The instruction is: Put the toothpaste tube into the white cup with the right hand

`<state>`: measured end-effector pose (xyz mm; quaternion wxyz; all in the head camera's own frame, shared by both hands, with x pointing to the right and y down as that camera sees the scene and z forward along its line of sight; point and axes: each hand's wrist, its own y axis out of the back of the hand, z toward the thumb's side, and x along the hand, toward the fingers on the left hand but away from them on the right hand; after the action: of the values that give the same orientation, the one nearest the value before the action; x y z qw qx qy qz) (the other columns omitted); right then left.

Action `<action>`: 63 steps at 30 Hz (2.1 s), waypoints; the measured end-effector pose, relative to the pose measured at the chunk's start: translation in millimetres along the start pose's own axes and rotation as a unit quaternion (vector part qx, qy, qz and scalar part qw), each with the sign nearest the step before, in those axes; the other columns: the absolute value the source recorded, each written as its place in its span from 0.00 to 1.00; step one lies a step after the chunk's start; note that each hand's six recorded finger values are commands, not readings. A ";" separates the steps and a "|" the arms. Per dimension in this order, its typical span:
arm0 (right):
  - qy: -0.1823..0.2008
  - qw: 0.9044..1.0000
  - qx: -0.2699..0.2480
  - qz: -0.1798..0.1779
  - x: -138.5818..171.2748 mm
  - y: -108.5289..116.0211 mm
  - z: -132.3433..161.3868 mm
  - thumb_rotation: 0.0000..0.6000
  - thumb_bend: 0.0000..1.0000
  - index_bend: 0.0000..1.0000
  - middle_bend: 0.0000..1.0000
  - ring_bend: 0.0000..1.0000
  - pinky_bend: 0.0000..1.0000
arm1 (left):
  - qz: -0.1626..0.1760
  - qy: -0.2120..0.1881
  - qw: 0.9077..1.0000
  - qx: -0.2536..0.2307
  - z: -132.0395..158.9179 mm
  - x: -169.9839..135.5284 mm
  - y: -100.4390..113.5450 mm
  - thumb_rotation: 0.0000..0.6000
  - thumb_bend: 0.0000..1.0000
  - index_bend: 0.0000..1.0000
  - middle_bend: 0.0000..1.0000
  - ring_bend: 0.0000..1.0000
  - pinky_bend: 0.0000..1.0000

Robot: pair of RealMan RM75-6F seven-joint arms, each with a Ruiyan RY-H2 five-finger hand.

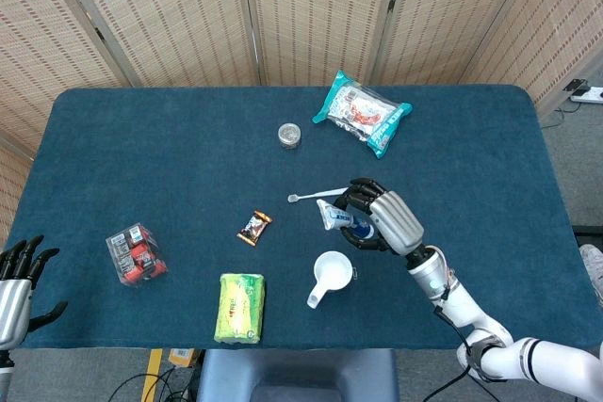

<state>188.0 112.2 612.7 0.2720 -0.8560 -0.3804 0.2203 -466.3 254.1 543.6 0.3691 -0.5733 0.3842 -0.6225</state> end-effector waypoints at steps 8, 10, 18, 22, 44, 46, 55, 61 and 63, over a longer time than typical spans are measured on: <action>0.058 0.994 -0.091 0.012 -4.2 -16.0 35.6 1.00 0.40 0.67 0.55 0.32 0.22 | -0.001 0.007 1.000 0.000 -5.0 -2.4 1.2 1.00 0.21 0.24 0.10 0.09 0.15; 0.062 0.993 -0.093 0.022 -4.7 -22.8 38.1 1.00 0.40 0.67 0.55 0.32 0.22 | -0.001 0.008 1.000 0.000 -6.3 -3.2 1.4 1.00 0.21 0.23 0.10 0.09 0.15; 0.055 0.992 -0.110 0.039 -2.5 -41.4 33.1 1.00 0.40 0.67 0.55 0.32 0.22 | -0.004 0.011 1.000 -0.001 -9.4 -6.0 -0.2 1.00 0.21 0.23 0.10 0.09 0.15; 0.044 0.990 -0.125 0.042 1.4 -47.4 25.1 1.00 0.39 0.67 0.55 0.32 0.22 | -0.003 0.014 1.000 -0.002 -11.0 -6.3 -0.1 1.00 0.21 0.23 0.10 0.09 0.15; 0.000 0.979 -0.194 0.062 26.3 -78.0 -18.4 1.00 0.29 0.66 0.49 0.32 0.22 | -0.010 0.008 1.000 -0.002 -7.0 -5.6 -5.1 1.00 0.21 0.23 0.10 0.09 0.15; 0.002 0.979 -0.192 0.066 28.3 -79.8 -19.7 1.00 0.28 0.61 0.46 0.32 0.22 | -0.011 0.008 1.000 -0.002 -7.1 -5.6 -5.6 1.00 0.21 0.23 0.10 0.09 0.15; 0.002 0.979 -0.191 0.072 36.9 -80.7 -24.5 1.00 0.27 0.28 0.37 0.24 0.22 | -0.010 0.007 1.000 -0.003 -6.2 -5.2 -6.5 1.00 0.21 0.23 0.10 0.09 0.15; 0.005 0.981 -0.178 0.070 42.4 -74.9 -25.8 1.00 0.27 0.12 0.31 0.20 0.22 | -0.009 0.005 1.000 -0.003 -5.5 -4.8 -6.1 1.00 0.21 0.23 0.10 0.09 0.15; 0.006 0.983 -0.173 0.066 44.2 -70.7 -27.0 1.00 0.27 0.10 0.29 0.19 0.22 | -0.009 0.005 1.000 -0.002 -5.6 -4.5 -6.0 1.00 0.21 0.23 0.10 0.09 0.15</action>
<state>193.4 178.1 670.3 0.1075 -0.9147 -0.3537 0.1634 -471.7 261.0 546.8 0.3599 -0.5745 0.3823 -0.6279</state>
